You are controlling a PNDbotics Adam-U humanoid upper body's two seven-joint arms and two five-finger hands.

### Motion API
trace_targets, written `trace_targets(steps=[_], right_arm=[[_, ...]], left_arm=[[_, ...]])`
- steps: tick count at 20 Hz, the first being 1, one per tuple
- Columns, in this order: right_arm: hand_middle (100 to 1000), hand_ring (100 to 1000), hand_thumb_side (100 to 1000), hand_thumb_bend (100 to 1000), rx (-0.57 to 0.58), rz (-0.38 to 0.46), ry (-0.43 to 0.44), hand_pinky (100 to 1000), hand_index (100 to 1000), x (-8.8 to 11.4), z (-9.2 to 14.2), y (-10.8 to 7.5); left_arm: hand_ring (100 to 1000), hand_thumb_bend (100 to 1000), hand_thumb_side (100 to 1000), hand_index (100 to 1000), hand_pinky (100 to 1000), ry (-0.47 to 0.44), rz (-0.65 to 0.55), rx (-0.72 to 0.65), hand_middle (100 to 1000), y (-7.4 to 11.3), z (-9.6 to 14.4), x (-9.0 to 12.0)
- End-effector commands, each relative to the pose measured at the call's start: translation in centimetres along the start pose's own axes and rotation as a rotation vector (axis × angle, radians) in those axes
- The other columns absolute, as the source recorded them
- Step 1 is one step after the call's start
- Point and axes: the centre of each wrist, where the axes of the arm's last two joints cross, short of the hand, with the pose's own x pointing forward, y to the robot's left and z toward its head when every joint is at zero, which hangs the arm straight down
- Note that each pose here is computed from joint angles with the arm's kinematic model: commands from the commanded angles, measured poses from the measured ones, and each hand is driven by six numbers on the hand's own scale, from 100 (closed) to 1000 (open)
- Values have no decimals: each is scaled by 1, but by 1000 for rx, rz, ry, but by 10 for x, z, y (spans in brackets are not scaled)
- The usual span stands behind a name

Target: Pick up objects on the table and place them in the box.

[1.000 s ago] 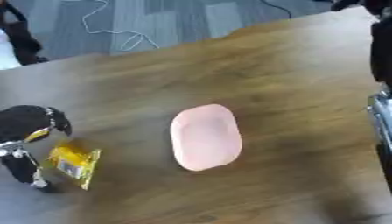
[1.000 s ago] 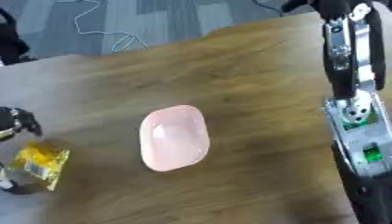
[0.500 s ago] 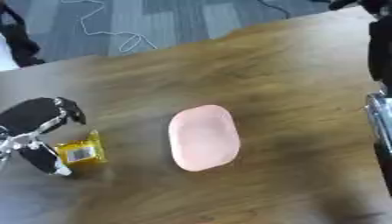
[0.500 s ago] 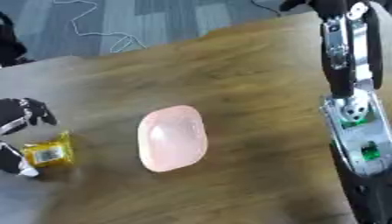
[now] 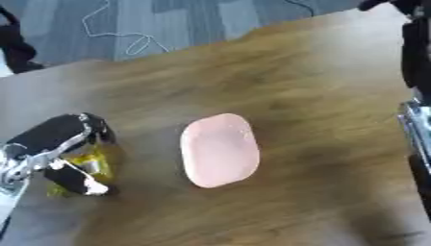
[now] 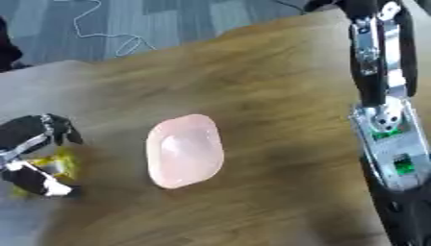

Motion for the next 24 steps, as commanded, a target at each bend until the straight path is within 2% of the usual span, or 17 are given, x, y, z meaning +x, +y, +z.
trace_targets(steps=[1, 10, 13, 14, 15, 16, 17, 18, 19, 20, 24], right_arm=[[750, 688, 921, 100, 3, 13, -19, 552, 835, 2, -4, -4], [750, 688, 921, 100, 6, 15, -18, 552, 835, 2, -4, -5], [750, 688, 921, 100, 8, 14, -18, 553, 835, 2, -4, -4], [750, 688, 921, 100, 9, 14, -18, 553, 834, 2, -4, -4], [750, 688, 921, 100, 9, 14, -19, 553, 834, 2, -4, -4], [750, 688, 921, 100, 9, 14, -19, 553, 834, 2, -4, -4], [750, 688, 921, 100, 9, 14, -18, 553, 834, 2, -4, -5], [750, 688, 921, 100, 10, 14, -18, 553, 834, 2, -4, -5], [750, 688, 917, 100, 10, 14, -18, 553, 833, 2, -4, -5], [749, 688, 921, 100, 10, 15, -18, 553, 831, 2, -4, -5], [749, 688, 921, 100, 10, 15, -18, 553, 829, 2, -4, -5]], left_arm=[[478, 100, 241, 593, 334, 10, 5, -7, 500, -14, -1, 7], [498, 235, 227, 601, 388, 57, -61, -71, 517, -13, 16, -7], [518, 344, 218, 625, 413, 61, -89, -98, 537, -10, 20, -11], [580, 504, 243, 695, 483, 63, -105, -121, 602, -9, 21, -13], [610, 592, 270, 732, 515, 66, -123, -149, 636, -9, 23, -15], [639, 667, 289, 769, 548, 75, -140, -185, 672, -9, 25, -18], [650, 692, 294, 780, 559, 84, -154, -216, 686, -8, 26, -20], [686, 775, 310, 814, 597, 96, -164, -249, 728, -8, 28, -23], [694, 819, 257, 819, 605, 107, -171, -278, 735, -8, 29, -25], [708, 840, 320, 831, 622, 116, -175, -306, 752, -8, 30, -26], [731, 876, 337, 841, 656, 129, -177, -373, 771, -8, 32, -29]])
